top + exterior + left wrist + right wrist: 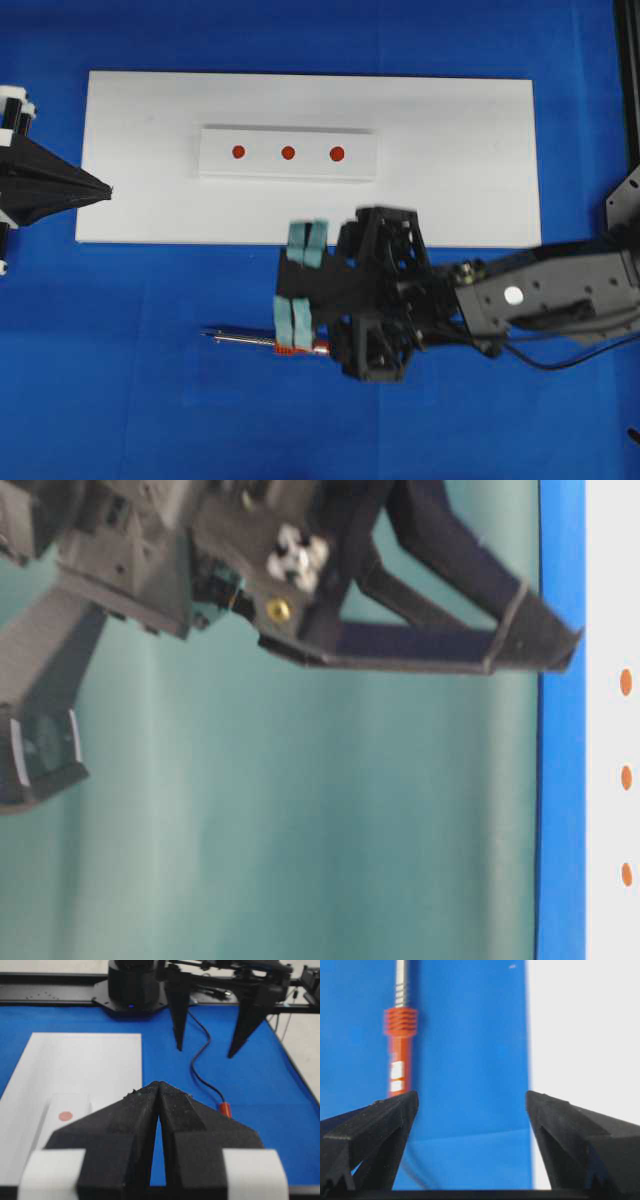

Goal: Touch the tip of the soldering iron to the mark.

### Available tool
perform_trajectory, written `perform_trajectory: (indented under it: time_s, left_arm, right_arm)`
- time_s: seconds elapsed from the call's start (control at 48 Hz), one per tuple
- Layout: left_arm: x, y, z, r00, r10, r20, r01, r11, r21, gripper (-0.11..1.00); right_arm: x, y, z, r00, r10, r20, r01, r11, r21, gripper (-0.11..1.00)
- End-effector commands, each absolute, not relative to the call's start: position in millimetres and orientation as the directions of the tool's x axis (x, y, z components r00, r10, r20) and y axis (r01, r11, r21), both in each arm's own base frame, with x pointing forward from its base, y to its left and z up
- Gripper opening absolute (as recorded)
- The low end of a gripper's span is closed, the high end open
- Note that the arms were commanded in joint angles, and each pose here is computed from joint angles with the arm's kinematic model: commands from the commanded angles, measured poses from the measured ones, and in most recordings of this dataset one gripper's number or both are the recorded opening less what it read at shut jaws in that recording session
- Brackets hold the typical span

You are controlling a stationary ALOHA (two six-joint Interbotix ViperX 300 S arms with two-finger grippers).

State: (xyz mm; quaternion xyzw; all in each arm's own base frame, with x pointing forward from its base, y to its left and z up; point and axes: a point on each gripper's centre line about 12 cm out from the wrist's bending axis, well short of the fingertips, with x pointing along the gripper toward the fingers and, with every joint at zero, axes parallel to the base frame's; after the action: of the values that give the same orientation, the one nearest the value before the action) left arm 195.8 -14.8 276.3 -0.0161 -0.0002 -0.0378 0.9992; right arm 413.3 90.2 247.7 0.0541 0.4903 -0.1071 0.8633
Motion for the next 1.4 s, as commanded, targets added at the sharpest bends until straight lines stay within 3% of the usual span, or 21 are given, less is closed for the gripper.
perform_trajectory:
  time_s: [0.0,0.313,0.605,0.98,1.376]
  left_arm:
    - [197,-15,280,0.997,-0.079,0.011,0.079,0.996,-0.032,0.0]
    - [197,-15,280,0.997,-0.079,0.011,0.079,0.996,-0.032,0.0]
    - [197,-15,280,0.997,-0.077,0.009,0.077,0.996,-0.034,0.0]
    - [197,-15,279,0.997,-0.079,0.009,0.079,0.996,-0.034,0.0]
    - [197,-15,280,0.997,-0.077,0.014,0.077,0.996,-0.032,0.0]
  right_arm:
    - [417,68,268,0.537,-0.152,-0.83,0.264,0.965,-0.006,0.84]
    - [424,-8,272,0.529,-0.229,-0.817,0.296,0.952,-0.075,0.84]
    - [411,-16,290,0.567,-0.232,-0.79,0.286,0.955,-0.075,0.84]
    - [333,-16,320,0.666,-0.214,-0.715,0.278,0.96,-0.029,0.84]
    - [232,-18,343,0.84,-0.183,-0.512,0.241,0.969,0.049,0.84]
